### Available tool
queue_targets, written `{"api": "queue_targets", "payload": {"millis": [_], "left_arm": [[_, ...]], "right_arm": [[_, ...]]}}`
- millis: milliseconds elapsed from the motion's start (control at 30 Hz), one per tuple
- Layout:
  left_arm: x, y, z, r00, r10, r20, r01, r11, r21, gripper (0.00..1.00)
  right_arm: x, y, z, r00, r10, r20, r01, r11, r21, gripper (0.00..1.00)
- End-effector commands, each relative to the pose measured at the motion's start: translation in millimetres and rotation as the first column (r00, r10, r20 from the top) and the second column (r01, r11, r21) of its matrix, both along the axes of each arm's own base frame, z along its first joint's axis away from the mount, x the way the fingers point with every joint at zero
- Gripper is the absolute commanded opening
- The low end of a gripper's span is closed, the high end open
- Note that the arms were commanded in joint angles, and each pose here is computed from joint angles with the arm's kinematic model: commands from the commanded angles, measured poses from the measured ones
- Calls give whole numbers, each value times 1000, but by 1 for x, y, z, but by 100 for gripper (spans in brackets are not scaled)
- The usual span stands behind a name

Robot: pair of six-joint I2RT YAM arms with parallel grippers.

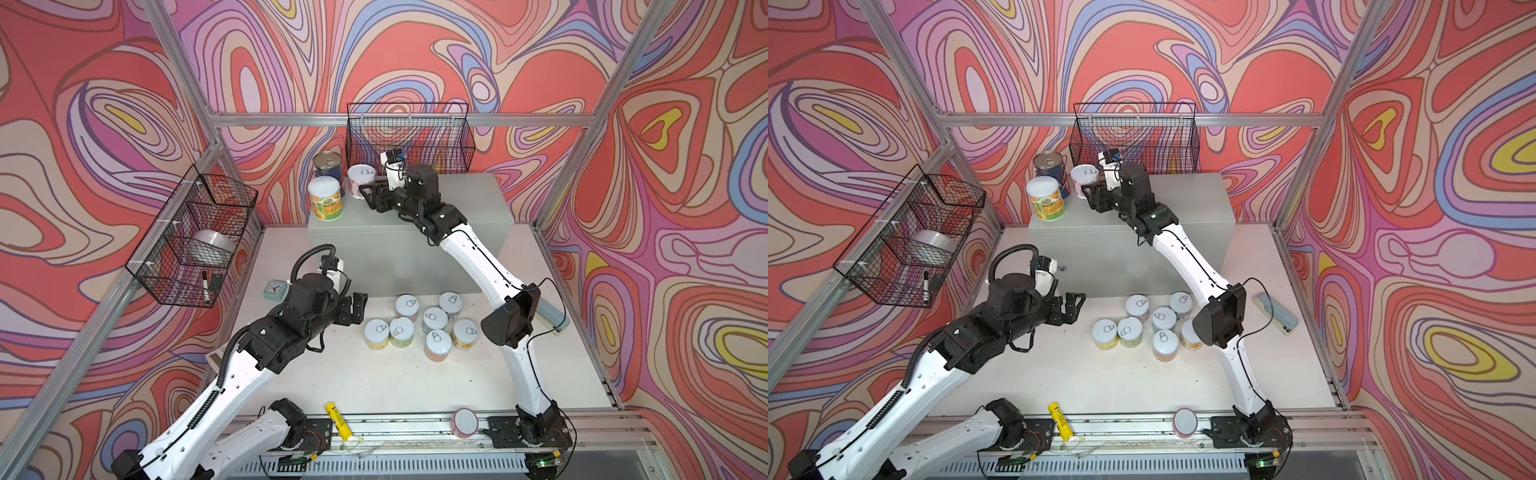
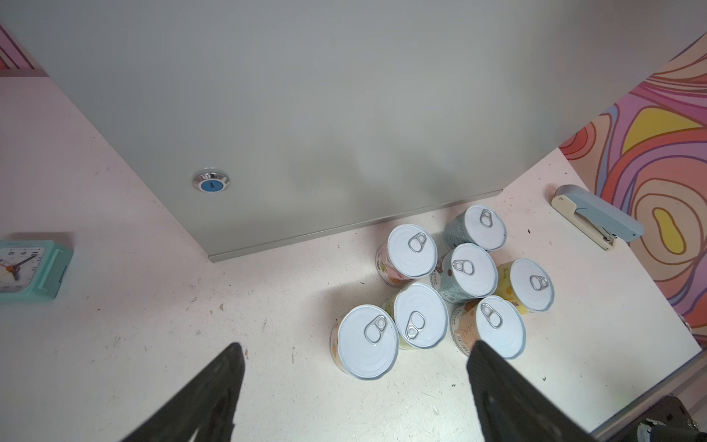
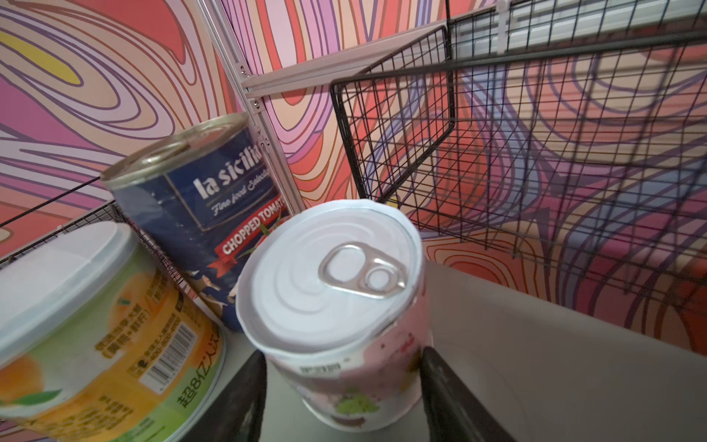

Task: Place and organize the canned foods onto the counter
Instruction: 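Push the pink can toward the green can with the right gripper while the left lowers, then draw the right gripper back from the pink can and lower it toward the table cans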

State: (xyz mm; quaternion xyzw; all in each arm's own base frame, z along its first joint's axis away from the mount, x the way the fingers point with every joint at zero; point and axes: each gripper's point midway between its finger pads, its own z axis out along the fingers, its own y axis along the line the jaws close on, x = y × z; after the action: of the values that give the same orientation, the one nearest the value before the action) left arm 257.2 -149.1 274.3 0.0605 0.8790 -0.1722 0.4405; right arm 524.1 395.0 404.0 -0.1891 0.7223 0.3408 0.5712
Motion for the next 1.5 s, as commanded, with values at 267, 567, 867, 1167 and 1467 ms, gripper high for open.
{"api": "queue_targets", "payload": {"millis": [267,567,867,1167,1467], "left_arm": [[4,0,-5,1000,16,19,-16,1000,-9,99],[7,17,-16,993,109,37,-109,994,16,100],[14,16,-30,991,121,54,-124,990,60,100],[2,-12,-55,991,-7,136,-8,994,111,100],[-22,-25,-93,998,-54,40,53,998,22,100]], "right_arm": [[-2,-10,-2,999,-36,-18,36,999,6,67],[-40,-48,48,993,-102,65,104,994,-34,78],[-99,-75,39,977,-181,110,199,962,-188,95],[-169,-84,7,972,-164,169,215,912,-350,98],[-213,-115,-55,979,-196,-58,169,935,-313,97]]}}
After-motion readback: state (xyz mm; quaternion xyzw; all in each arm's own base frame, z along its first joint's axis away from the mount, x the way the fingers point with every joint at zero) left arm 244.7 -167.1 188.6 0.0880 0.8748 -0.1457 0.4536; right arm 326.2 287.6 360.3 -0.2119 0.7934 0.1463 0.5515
